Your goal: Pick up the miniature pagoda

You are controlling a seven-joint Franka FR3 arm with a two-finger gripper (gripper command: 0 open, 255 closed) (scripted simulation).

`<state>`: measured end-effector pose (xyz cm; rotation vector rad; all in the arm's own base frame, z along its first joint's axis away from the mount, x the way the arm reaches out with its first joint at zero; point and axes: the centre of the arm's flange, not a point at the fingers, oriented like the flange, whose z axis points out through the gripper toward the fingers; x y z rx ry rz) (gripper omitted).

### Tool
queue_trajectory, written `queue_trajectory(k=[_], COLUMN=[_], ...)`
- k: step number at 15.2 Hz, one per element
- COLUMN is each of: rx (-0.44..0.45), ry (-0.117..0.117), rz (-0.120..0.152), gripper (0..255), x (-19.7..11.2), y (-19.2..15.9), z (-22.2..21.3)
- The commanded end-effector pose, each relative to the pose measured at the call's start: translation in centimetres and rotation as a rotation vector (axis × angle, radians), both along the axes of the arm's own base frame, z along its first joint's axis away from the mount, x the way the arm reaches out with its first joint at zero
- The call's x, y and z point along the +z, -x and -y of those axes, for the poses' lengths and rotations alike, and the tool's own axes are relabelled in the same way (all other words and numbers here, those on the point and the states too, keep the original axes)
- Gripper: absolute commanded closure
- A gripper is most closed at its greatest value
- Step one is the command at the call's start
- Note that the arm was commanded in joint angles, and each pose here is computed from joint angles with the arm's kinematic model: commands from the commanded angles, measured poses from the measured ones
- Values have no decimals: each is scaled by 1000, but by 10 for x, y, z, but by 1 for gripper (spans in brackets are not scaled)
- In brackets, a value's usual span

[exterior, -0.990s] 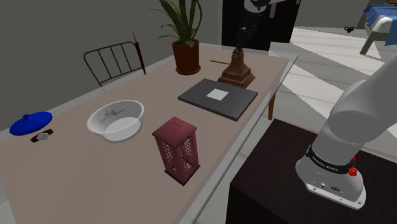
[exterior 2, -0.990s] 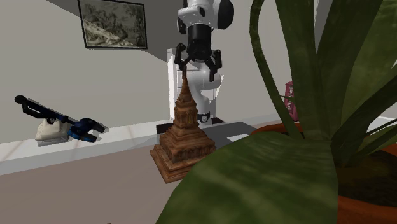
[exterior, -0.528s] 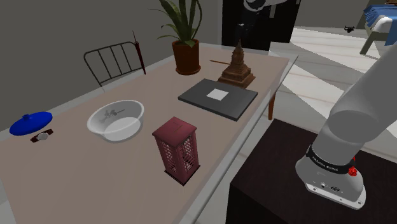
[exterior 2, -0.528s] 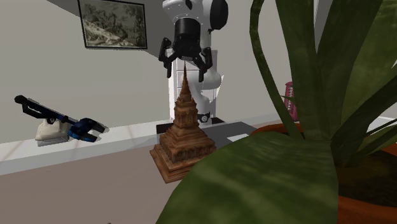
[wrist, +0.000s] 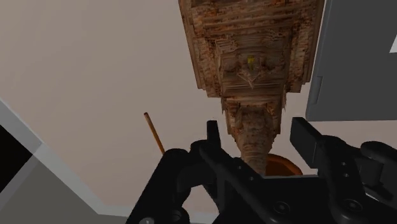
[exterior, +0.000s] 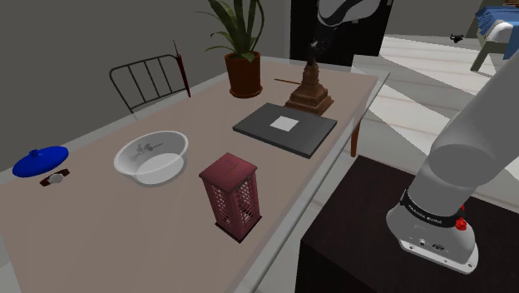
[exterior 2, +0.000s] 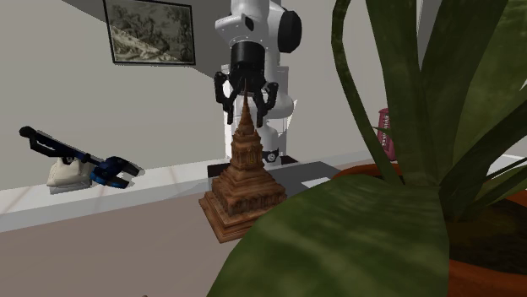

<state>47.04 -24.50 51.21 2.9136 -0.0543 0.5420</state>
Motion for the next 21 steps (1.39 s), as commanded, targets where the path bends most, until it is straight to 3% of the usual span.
queue_trajectory(k=[1,9,21], rx=[0,0,0], ry=[0,0,0], rz=[0,0,0], gripper=[255,255,255], x=[-1,-1,62], y=[0,0,0], z=[0,0,0])
